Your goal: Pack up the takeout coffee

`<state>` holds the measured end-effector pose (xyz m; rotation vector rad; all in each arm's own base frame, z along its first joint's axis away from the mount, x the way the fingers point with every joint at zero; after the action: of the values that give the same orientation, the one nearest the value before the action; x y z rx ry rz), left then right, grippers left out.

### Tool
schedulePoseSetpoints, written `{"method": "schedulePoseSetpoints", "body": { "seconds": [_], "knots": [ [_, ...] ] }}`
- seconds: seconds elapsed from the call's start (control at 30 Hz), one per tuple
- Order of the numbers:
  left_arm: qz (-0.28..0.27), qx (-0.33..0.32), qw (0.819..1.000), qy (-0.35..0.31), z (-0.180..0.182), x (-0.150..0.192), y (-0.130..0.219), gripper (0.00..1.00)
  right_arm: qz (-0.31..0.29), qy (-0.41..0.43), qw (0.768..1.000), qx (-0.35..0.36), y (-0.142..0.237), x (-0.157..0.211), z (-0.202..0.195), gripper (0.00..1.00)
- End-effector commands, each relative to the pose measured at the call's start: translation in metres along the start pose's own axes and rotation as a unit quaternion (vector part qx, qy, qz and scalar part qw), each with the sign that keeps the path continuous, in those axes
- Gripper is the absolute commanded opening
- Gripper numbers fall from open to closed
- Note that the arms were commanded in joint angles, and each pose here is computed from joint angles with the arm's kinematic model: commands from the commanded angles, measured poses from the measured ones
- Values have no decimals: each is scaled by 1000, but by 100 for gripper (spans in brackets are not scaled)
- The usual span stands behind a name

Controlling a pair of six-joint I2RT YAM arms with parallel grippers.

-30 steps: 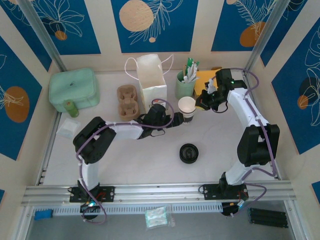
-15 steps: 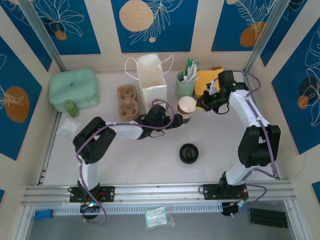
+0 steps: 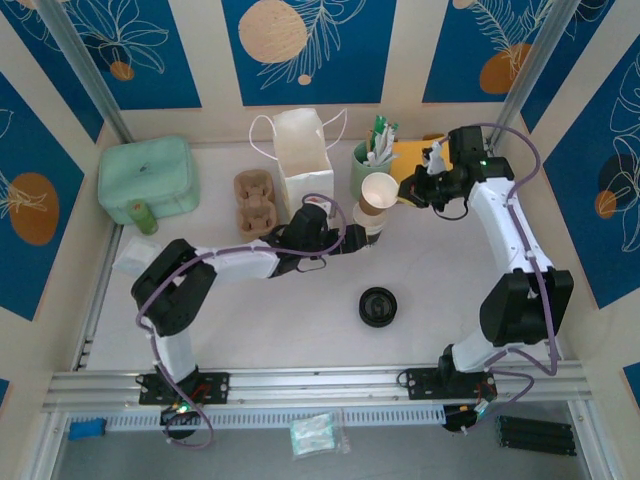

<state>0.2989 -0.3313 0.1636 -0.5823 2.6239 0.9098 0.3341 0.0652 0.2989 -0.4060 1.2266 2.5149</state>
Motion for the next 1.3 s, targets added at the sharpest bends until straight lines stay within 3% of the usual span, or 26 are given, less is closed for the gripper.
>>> {"method": "schedulePoseSetpoints", "body": {
  "seconds": [0.0,0.2,0.5,0.83,1.27],
  "knots": [
    [14,16,999,-24,-13,4,19,99,-23,7,1000,-15,29,3,19,0],
    [16,18,999,-42,-18,7,52,100,-31,23,999,-22,47,16,37,0],
    [-9,-30,998,-54,-8,14,110,100,23,57,998,-11,39,69,62,0],
    [-77,-91,993,-26,21,21,161,100,121,78,989,12,-35,134,67,0],
    [-67,-91,993,-15,25,25,157,99,159,85,983,45,-102,149,51,0]
  ]
}}
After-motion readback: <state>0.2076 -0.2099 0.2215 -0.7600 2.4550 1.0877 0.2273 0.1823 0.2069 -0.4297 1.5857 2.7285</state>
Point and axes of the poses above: each hand's point on the last joint's axis, 136 mm out from that joint toward the fingers, its own y axis back along the fingers, its own z axis along the line the jaws close on, x = y × z, the point moved 8 cm from there along y, back along the fingers, and after that the axes turned 10 degrees about y, right-handed, at the moved point
